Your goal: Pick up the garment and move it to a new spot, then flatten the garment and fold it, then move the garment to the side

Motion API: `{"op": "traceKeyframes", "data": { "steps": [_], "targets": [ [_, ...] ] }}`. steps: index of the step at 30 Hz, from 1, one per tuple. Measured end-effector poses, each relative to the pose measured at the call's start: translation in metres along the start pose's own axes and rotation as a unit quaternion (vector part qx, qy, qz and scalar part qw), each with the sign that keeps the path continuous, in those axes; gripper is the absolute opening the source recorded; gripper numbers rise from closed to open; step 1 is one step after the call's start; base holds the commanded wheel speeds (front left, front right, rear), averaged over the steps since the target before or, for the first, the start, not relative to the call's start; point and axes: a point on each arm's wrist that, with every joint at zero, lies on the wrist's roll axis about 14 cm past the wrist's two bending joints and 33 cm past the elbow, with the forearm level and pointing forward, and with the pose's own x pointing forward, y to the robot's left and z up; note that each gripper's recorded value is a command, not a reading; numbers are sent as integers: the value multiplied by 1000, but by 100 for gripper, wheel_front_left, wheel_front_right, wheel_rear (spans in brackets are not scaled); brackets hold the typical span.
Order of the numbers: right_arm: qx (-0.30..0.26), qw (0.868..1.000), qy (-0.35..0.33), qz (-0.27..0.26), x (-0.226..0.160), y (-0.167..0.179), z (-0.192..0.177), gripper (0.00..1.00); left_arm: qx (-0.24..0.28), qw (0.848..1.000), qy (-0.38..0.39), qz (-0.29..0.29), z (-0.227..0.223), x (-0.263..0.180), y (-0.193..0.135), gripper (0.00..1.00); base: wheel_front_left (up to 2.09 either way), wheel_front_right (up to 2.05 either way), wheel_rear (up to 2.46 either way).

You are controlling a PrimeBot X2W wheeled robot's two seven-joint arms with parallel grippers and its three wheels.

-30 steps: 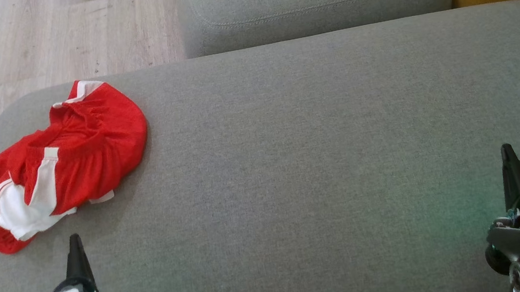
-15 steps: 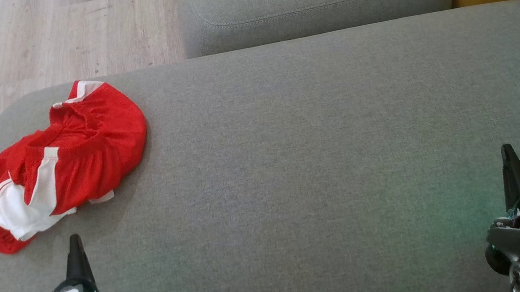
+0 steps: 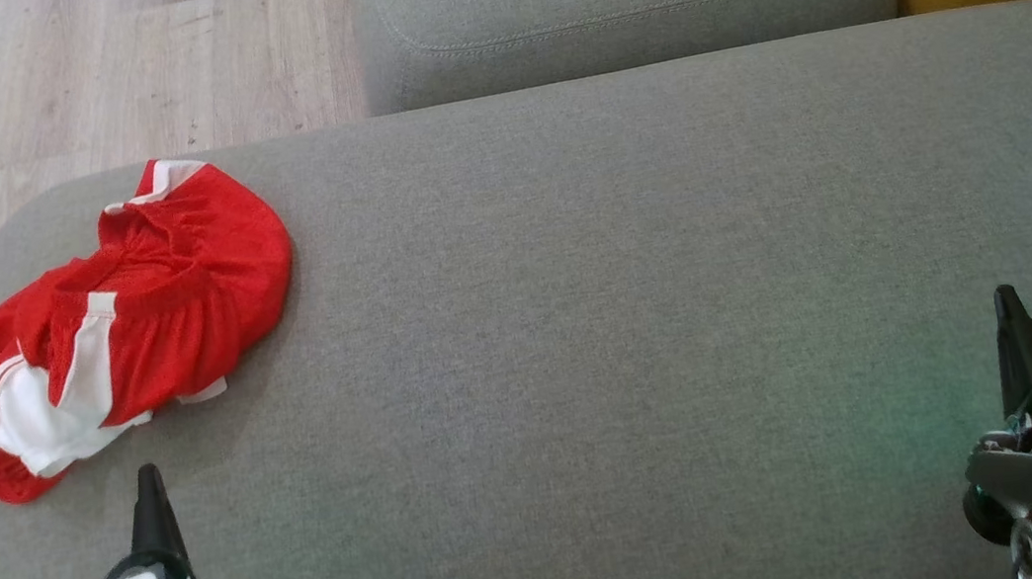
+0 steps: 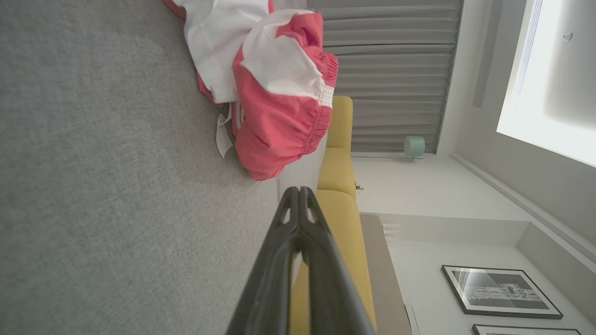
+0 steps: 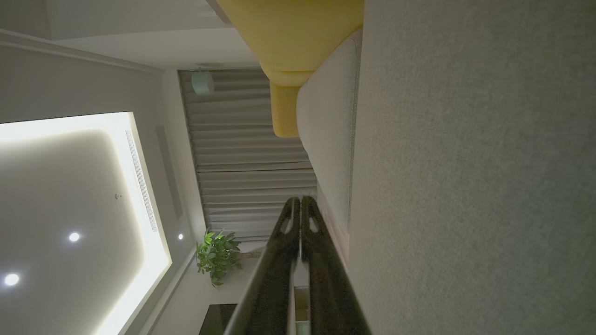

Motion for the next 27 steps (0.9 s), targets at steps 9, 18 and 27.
{"op": "traceKeyframes", "data": {
  "steps": [9, 18, 27],
  "targets": [
    [0, 1000, 0, 0, 0, 0, 0, 0, 0, 1000, 0, 0, 0, 0, 0, 0, 0, 0, 0],
    [0, 1000, 0, 0, 0, 0, 0, 0, 0, 1000, 0, 0, 0, 0, 0, 0, 0, 0, 0],
    [0, 1000, 0, 0, 0, 0, 0, 0, 0, 1000, 0, 0, 0, 0, 0, 0, 0, 0, 0]
  ]
}}
